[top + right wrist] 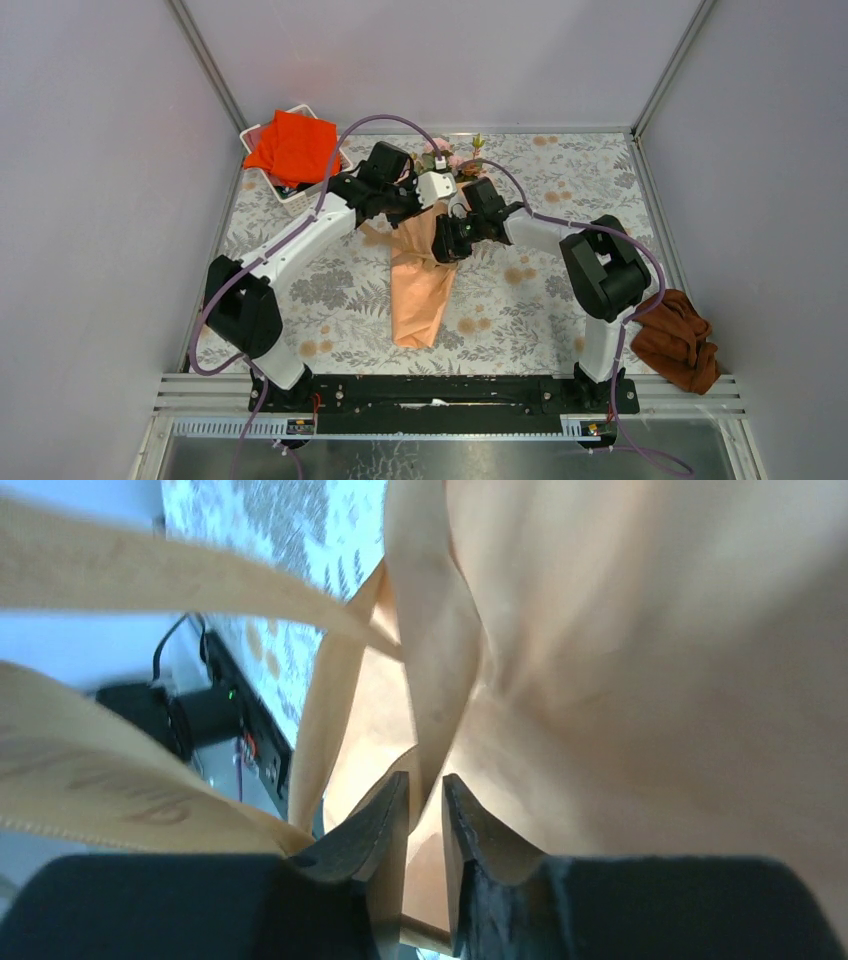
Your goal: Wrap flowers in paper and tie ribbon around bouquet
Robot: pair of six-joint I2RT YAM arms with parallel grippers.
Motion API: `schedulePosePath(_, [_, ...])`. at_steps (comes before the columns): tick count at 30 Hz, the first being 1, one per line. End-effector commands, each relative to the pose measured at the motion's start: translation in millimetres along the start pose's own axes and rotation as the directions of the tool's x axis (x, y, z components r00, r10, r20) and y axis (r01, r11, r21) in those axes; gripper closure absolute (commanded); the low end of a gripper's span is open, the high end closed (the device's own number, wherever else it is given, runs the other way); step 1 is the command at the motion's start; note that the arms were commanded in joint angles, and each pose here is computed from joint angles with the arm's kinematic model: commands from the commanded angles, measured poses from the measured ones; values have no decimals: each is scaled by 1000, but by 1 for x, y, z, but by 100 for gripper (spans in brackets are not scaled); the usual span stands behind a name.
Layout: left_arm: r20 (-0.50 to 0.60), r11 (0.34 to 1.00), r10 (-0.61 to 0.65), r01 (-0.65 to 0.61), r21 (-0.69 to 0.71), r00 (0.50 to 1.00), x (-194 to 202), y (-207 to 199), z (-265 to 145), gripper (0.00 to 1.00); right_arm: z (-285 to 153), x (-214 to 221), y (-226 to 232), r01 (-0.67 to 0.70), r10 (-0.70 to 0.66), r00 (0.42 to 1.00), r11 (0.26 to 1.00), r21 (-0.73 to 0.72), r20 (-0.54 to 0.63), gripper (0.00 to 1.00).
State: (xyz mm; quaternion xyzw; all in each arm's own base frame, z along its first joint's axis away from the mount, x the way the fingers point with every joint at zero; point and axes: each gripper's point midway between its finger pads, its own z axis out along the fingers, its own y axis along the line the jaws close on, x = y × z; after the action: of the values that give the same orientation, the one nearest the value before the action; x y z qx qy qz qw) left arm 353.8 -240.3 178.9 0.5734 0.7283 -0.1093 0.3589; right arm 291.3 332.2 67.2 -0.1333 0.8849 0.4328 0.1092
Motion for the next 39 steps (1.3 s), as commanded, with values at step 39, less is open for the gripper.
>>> schedulePosePath(39, [18, 994, -109, 109, -13, 994, 13, 16, 81, 100, -33, 10, 29, -117, 0, 872, 971, 208, 489, 72])
